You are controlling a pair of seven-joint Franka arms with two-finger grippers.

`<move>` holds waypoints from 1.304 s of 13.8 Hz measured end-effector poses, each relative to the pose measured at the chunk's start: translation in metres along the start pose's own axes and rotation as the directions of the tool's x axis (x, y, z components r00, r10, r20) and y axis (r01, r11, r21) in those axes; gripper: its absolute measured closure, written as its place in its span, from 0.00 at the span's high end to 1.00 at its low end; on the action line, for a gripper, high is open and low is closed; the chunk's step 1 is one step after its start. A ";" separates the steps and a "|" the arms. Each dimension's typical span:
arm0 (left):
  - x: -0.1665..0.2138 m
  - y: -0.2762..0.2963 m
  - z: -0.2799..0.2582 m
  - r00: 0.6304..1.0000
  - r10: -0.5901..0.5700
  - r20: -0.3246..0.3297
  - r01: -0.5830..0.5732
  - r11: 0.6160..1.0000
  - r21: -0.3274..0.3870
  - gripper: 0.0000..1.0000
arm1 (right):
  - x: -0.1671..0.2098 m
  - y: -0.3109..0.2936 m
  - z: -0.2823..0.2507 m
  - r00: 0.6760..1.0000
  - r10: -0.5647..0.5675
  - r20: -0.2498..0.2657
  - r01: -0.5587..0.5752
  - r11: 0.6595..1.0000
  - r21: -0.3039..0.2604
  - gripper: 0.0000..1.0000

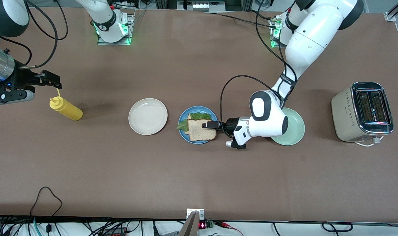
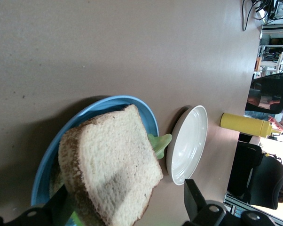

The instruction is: Make sandwich in blue plate with both arms

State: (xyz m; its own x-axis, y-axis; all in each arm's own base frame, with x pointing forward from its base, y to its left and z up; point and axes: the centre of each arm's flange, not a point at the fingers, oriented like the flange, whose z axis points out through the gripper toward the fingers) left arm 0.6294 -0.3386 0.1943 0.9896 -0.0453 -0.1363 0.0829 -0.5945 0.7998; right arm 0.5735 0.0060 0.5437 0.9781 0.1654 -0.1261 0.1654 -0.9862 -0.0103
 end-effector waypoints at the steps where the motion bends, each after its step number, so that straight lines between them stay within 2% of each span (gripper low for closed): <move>1: 0.001 0.004 -0.001 1.000 0.005 -0.003 -0.005 1.000 -0.002 1.00 | 0.000 0.000 0.001 1.000 0.000 0.001 0.000 1.000 0.000 1.00; 6: -0.007 0.014 0.006 1.000 0.018 0.016 -0.018 1.000 -0.007 1.00 | 0.001 0.000 0.001 1.000 0.000 0.002 0.000 1.000 0.002 1.00; 11: -0.050 0.022 0.038 0.995 0.026 0.099 -0.029 0.999 0.030 1.00 | 0.001 0.000 0.001 1.000 0.001 0.002 -0.001 1.000 0.002 1.00; 15: -0.053 0.030 0.014 0.997 0.023 0.080 -0.027 0.999 0.041 1.00 | 0.001 0.001 0.002 1.000 0.002 0.003 -0.002 1.000 0.002 1.00; 18: -0.070 0.064 0.001 0.997 -0.002 0.077 -0.002 0.999 0.046 1.00 | 0.000 0.004 0.002 1.000 0.010 0.002 -0.010 1.000 0.013 1.00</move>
State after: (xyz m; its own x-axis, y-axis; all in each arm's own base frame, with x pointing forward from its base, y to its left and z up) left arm 0.5650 -0.3740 0.2544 0.9776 -0.1055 -0.1823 0.0759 -0.6310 0.7721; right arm 0.5743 0.0017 0.5416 0.9795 0.1554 -0.1280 0.1539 -0.9878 -0.0218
